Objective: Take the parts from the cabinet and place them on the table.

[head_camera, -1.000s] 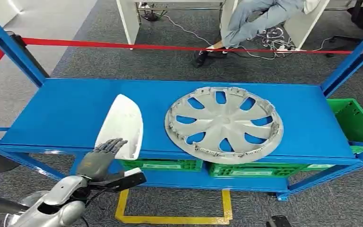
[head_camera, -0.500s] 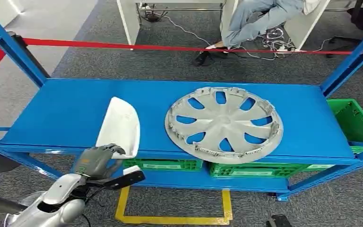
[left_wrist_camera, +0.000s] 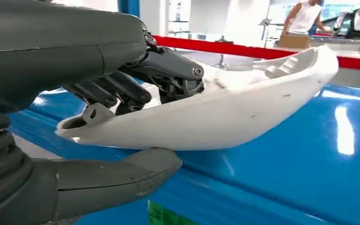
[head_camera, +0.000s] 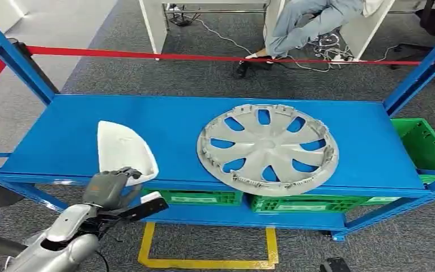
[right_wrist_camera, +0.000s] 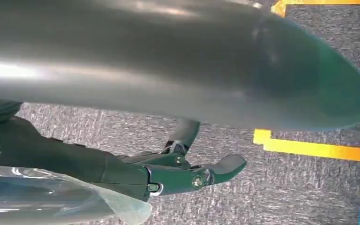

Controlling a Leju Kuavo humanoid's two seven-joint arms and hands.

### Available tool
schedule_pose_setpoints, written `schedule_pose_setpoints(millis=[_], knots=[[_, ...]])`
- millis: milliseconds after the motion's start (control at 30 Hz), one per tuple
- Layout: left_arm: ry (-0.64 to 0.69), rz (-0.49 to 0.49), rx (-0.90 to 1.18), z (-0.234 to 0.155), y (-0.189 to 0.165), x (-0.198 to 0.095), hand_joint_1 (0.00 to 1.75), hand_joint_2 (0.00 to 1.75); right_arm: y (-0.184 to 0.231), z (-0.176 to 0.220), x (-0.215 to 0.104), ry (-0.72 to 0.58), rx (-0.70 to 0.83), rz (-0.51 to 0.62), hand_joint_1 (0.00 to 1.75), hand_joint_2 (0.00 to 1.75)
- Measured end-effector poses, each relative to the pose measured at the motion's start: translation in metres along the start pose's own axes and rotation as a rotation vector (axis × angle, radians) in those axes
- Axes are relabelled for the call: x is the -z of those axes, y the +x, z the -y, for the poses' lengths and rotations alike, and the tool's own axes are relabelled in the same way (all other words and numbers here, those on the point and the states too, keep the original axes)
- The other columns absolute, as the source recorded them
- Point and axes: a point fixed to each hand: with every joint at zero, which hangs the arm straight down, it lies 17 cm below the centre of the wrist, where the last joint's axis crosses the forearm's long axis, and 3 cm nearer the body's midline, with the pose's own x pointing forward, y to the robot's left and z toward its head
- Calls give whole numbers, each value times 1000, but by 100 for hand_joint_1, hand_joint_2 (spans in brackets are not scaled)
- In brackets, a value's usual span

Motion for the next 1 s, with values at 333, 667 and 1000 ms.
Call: schedule_pose_setpoints(millis=[333, 667, 1000], knots=[[353, 74, 39, -91, 14, 5, 175, 175, -4, 2, -1, -1, 8, 4, 0, 0], [642, 182, 150, -172, 36, -14, 175, 175, -10, 10, -1, -17, 21, -1, 0, 0], [792, 304, 291, -223, 68, -37, 175, 175, -9, 12, 0, -24, 41, 5, 0, 0]])
